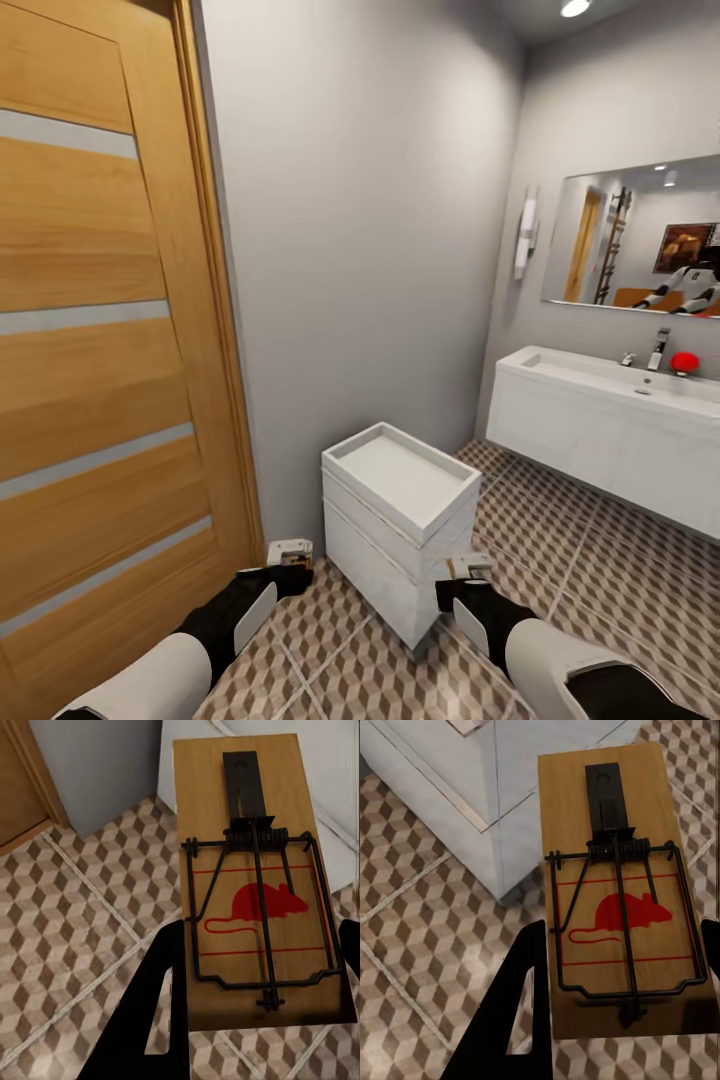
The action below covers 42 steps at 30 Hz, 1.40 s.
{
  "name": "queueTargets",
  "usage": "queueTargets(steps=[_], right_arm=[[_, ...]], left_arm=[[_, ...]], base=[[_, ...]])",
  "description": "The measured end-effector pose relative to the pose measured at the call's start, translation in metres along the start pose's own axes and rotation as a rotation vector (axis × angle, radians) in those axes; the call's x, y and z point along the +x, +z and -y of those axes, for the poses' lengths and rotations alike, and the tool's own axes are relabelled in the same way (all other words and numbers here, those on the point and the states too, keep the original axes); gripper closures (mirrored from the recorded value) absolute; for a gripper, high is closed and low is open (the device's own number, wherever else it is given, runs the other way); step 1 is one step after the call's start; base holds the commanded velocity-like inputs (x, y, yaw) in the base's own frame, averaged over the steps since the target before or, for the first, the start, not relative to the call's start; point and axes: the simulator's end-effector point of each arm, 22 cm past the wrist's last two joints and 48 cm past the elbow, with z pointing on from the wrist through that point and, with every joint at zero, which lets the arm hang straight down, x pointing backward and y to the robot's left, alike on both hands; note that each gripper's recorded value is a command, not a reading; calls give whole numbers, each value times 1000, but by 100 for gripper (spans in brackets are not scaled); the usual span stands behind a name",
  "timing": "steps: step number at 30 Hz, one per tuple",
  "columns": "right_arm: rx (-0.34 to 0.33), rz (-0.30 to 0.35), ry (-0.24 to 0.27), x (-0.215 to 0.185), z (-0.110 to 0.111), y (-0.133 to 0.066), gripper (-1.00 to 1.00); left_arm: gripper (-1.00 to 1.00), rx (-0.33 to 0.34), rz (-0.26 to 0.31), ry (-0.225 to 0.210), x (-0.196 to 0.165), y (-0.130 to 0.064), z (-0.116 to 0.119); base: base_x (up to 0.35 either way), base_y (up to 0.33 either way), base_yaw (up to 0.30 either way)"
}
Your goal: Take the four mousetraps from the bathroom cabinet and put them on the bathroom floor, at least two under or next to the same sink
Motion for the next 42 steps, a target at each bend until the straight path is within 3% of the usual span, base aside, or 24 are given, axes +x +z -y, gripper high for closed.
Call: queueTargets(steps=[42], right_arm=[[-2, -1, 1, 0, -1, 0, 100]], left_arm=[[100, -11, -25, 6, 12, 2, -4]], base=[[0, 0, -241]])
